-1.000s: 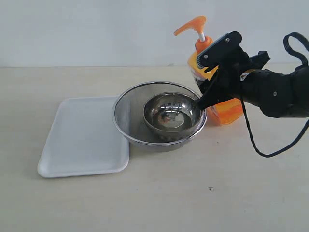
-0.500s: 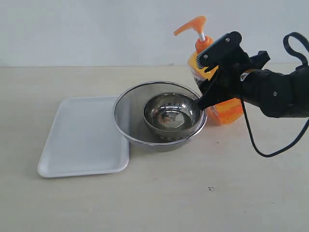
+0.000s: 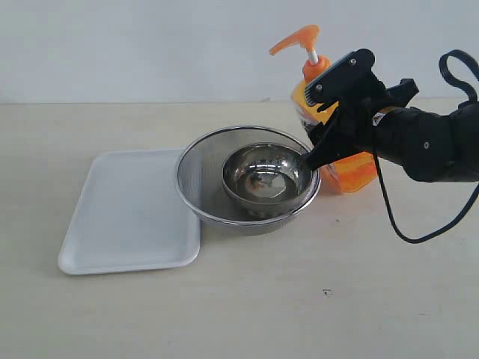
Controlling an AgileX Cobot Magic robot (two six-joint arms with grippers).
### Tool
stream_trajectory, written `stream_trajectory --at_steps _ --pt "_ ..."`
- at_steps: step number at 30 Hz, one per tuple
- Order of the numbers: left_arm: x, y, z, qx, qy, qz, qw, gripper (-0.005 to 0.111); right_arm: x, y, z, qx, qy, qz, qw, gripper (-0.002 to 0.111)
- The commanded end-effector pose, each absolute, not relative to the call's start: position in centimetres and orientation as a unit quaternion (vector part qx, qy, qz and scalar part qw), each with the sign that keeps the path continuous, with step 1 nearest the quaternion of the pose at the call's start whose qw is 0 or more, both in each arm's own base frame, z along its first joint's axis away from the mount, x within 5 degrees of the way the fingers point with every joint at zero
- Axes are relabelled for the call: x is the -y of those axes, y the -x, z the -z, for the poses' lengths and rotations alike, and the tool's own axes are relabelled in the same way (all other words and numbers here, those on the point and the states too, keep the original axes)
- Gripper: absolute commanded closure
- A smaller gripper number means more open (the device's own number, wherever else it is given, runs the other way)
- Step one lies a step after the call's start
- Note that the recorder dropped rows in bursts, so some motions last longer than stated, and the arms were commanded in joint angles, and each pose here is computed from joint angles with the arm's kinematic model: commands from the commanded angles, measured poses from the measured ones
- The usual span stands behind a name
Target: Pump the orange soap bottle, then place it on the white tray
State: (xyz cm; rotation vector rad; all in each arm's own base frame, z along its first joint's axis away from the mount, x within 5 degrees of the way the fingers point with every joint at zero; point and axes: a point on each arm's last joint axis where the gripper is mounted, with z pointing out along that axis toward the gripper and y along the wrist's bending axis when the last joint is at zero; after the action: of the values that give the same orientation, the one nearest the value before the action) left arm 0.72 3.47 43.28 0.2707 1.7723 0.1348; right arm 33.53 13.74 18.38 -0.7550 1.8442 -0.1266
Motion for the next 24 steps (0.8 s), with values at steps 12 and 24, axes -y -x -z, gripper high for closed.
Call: stream_trajectory --at_steps 12,24 --pt "-5.2 1.4 -38.8 -0.795 -0.062 -0.065 0.600 0.102 -13.8 -33.6 -19.0 -0.763 0.325 0.062 0.555 0.108" --pt "-5.2 1.4 -38.6 -0.798 -0.062 -0.068 0.595 0.102 -13.5 -32.9 -22.4 -0.738 0.319 0.066 0.590 0.108"
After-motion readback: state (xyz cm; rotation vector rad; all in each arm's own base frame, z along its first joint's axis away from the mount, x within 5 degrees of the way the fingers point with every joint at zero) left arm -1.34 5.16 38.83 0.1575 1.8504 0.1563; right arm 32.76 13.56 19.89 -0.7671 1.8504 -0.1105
